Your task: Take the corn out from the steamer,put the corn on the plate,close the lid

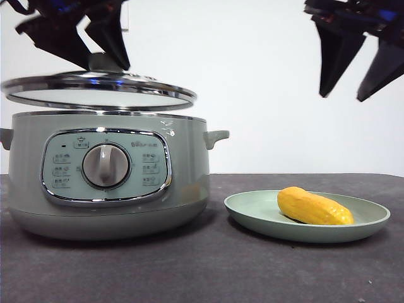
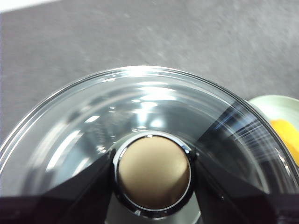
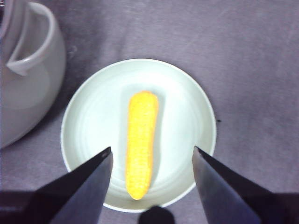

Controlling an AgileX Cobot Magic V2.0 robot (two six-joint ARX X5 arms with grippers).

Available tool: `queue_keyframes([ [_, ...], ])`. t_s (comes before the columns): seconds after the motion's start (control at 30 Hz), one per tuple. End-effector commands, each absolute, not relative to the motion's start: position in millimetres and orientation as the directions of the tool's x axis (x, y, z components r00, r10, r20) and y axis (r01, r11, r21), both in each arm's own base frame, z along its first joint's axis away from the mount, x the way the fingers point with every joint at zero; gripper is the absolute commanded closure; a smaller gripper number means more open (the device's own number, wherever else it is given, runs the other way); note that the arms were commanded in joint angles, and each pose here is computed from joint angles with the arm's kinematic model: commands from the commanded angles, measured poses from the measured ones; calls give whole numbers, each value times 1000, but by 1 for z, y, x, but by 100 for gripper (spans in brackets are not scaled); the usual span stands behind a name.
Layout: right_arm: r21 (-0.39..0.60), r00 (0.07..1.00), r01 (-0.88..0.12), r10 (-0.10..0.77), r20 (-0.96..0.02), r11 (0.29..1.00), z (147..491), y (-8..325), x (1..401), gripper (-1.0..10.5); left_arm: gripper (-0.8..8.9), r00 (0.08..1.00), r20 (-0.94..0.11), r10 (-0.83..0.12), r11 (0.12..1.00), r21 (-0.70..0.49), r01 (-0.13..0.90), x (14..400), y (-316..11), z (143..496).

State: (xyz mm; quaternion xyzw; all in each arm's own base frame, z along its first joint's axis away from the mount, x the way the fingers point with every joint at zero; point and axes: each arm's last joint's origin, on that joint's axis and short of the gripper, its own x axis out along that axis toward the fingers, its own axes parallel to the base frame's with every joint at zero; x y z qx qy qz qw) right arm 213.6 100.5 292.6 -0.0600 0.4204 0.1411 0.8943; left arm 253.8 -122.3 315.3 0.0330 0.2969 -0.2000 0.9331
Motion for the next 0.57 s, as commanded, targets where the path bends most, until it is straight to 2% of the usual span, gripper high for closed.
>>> queue_keyframes([
  [0.03, 5, 601, -288, 185, -777, 957, 290, 97, 214, 664, 822, 764, -522, -380, 912, -72, 404, 258, -127, 320],
  [0.57, 3, 593, -274, 171, -787, 962, 290, 93, 215, 664, 822, 704, -614, -359, 912, -69, 405, 269, -135, 297],
])
